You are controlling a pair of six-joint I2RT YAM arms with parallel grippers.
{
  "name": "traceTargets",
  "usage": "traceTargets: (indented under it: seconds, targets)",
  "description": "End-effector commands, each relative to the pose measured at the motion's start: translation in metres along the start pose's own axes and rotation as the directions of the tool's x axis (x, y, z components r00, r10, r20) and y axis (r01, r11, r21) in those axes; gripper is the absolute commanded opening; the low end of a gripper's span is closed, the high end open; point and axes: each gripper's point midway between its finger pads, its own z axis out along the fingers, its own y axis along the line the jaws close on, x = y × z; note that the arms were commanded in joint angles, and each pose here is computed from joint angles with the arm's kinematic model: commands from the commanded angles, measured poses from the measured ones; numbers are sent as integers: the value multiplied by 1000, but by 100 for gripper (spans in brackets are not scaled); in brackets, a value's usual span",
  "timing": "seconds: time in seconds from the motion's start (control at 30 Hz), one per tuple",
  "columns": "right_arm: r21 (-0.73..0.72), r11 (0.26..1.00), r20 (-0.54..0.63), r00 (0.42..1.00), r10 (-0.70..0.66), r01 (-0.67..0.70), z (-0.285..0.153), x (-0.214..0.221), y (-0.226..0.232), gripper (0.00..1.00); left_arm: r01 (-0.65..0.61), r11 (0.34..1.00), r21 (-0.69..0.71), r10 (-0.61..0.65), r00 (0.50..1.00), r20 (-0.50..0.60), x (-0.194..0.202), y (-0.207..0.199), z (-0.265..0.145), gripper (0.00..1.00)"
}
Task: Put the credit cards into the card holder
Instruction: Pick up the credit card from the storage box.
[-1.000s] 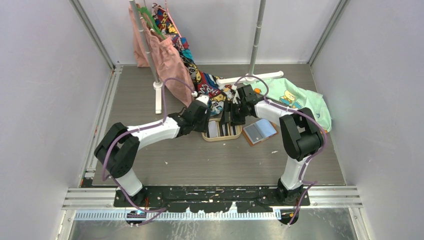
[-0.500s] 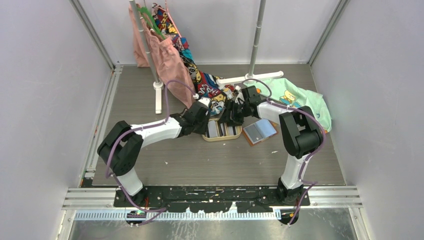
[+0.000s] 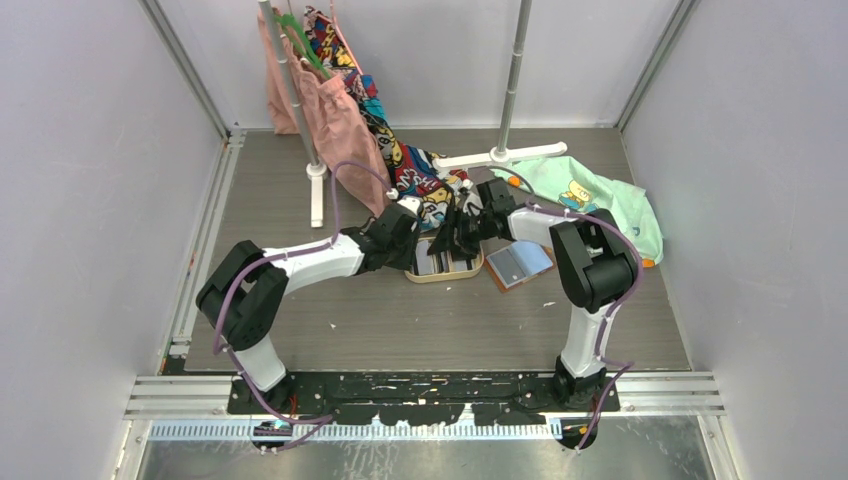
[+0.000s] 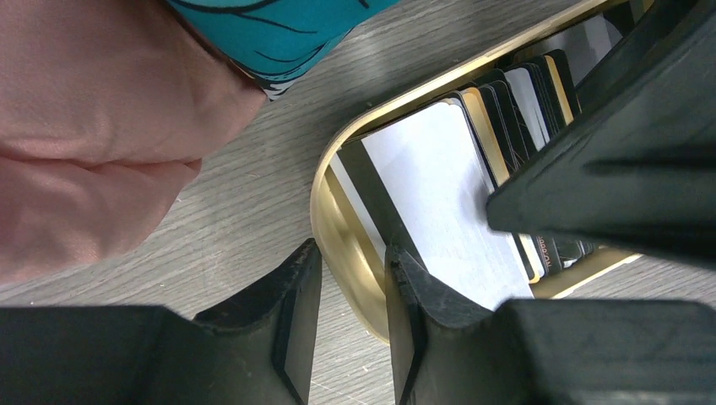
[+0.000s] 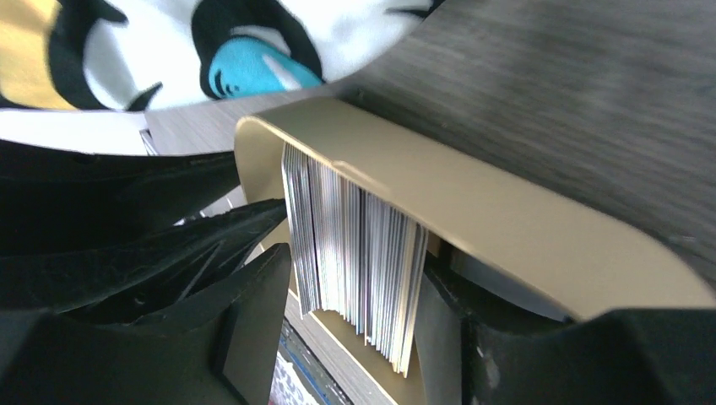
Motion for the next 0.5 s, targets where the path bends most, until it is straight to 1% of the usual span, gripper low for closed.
traceTargets:
  seconds: [0.0,0.1,0.2,0.33,0.47]
  targets:
    - [-31,998,-35,998,-59,57,6,5,15,60,6,999,49,-8,999,39,-16,-13,-2,34]
    - [-30,998,-43,998,-54,53,9,7,14,60,5,999,52,-7,999,39,-16,-14,-2,34]
    - [-45,997,-46,997,-60,58,8,6,18,58,7,999,50,-9,999,41,-18,-14,-3,34]
    - [-73,994,-27,997,-77,75,-3,1,31,56,2,999,44,-4,999,42,-18,-12,-4,34]
    - [-98,993,-6,998,-68,67,-15,-6,36,55,1,999,47,-4,999,48,-20,-13,-6,34]
